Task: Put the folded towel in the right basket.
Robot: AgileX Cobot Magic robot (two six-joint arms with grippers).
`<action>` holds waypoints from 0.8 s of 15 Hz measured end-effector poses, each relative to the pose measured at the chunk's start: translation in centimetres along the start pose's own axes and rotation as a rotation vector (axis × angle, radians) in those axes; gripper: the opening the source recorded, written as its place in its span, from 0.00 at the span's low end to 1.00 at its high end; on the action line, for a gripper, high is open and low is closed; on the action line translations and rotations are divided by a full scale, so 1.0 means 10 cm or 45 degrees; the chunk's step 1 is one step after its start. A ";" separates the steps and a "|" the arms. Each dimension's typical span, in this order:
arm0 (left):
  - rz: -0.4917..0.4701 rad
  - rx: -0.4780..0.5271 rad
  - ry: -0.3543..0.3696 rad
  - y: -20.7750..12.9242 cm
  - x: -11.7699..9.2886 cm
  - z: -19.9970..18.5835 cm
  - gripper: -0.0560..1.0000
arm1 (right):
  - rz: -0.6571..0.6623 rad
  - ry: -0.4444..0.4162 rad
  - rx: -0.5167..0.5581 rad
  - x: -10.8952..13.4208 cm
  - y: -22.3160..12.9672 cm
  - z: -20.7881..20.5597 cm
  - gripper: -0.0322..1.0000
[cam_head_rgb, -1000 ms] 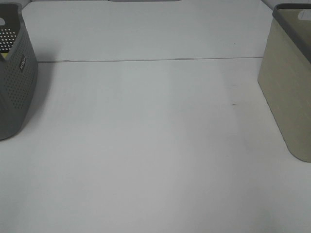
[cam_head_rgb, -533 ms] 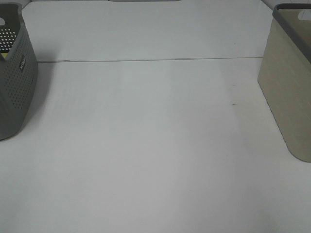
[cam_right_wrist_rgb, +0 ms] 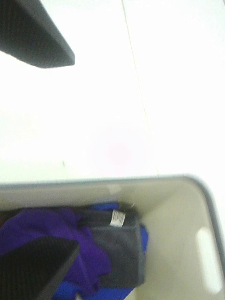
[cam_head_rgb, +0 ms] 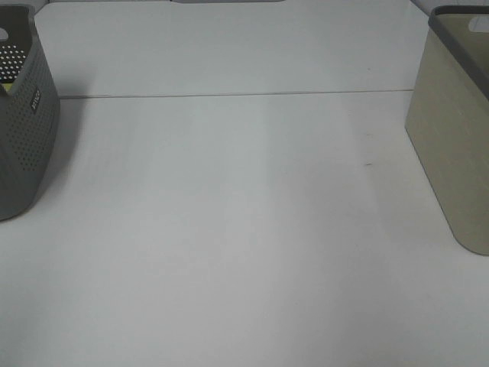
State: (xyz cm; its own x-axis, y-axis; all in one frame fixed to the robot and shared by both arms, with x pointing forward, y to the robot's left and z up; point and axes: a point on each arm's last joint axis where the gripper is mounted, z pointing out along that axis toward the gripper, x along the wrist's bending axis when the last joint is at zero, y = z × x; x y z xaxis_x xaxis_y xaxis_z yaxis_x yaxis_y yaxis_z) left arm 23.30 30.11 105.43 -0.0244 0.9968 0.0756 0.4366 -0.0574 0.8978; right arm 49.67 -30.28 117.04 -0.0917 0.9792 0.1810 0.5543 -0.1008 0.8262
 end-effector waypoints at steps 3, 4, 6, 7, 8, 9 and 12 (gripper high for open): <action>0.000 0.000 0.000 0.00 0.00 0.00 0.99 | -0.352 0.291 -0.077 0.69 -0.08 -0.43 0.93; 0.000 0.000 0.000 0.00 0.00 0.00 0.99 | -0.466 0.400 -0.092 0.88 -0.16 -0.64 0.93; 0.000 0.000 0.000 0.00 0.00 0.00 0.99 | -0.630 0.556 -0.032 1.07 -0.37 -1.00 0.93; 0.000 0.000 0.000 0.00 0.00 0.00 0.99 | -0.642 0.579 0.055 1.07 -0.47 -1.10 0.93; 0.000 0.000 0.000 0.00 0.00 0.00 0.99 | -0.619 0.554 0.133 1.02 -0.54 -1.19 0.93; 0.000 0.000 0.000 0.00 0.00 0.00 0.99 | -0.586 0.499 0.184 0.96 -0.58 -1.24 0.93; 0.000 0.000 0.000 0.00 0.00 0.00 0.99 | -0.566 0.348 0.197 0.81 -0.62 -1.35 0.93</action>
State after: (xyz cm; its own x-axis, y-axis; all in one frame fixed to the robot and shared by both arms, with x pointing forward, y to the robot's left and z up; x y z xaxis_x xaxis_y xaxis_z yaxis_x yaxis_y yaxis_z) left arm 23.30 30.11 105.43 -0.0244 0.9968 0.0756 0.4366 -0.0574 0.8978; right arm 34.29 -24.06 120.58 -0.5453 0.8380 -0.0188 0.5265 0.3599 0.7702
